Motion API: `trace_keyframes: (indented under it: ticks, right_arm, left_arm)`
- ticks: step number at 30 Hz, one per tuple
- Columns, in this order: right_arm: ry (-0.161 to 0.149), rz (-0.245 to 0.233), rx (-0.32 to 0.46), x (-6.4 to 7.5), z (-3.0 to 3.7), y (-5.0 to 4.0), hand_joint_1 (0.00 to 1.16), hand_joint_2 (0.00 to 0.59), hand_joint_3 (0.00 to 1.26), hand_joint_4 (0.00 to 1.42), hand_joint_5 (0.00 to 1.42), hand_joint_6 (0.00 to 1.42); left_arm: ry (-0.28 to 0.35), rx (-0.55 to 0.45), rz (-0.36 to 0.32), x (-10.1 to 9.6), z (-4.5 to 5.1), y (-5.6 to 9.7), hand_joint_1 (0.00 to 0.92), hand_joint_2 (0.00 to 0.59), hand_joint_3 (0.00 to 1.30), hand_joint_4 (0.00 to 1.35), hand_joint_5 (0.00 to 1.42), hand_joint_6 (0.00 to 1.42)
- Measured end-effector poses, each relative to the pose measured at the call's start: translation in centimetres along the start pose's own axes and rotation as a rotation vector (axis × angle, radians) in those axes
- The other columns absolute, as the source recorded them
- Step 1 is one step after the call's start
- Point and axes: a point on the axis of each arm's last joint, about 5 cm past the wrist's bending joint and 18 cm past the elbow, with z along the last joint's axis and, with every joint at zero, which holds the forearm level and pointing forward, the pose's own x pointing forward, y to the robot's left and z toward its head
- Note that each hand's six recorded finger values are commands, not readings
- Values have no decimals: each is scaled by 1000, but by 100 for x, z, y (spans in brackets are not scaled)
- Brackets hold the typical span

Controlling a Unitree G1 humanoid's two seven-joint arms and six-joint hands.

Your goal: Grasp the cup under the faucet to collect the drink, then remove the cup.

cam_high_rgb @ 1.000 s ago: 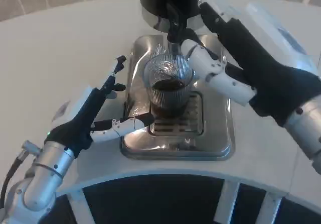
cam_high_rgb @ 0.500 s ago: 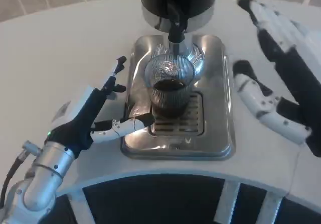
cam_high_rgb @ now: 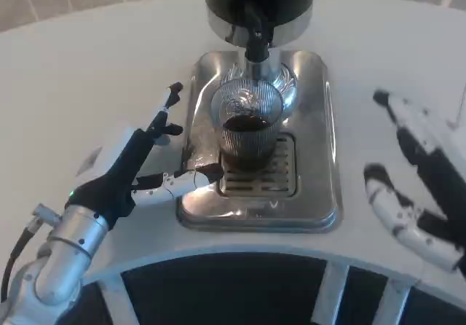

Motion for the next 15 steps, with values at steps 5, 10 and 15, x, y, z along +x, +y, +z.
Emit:
trace_keyframes:
  ticks: [5,10,15]
  right_arm:
    - [56,80,-32,-74,-38,80,133,573,0,0,0,0]
    - [59,87,-80,-77,-36,92,130,575,0,0,0,0]
    - [58,119,-112,-49,-59,131,127,576,0,0,0,0]
  left_arm:
    - [6,-17,6,5,-5,13,359,78,0,0,251,296]
    - [7,-29,11,15,-5,24,367,80,0,0,257,298]
    - [7,-37,12,25,-3,37,364,81,0,0,262,299]
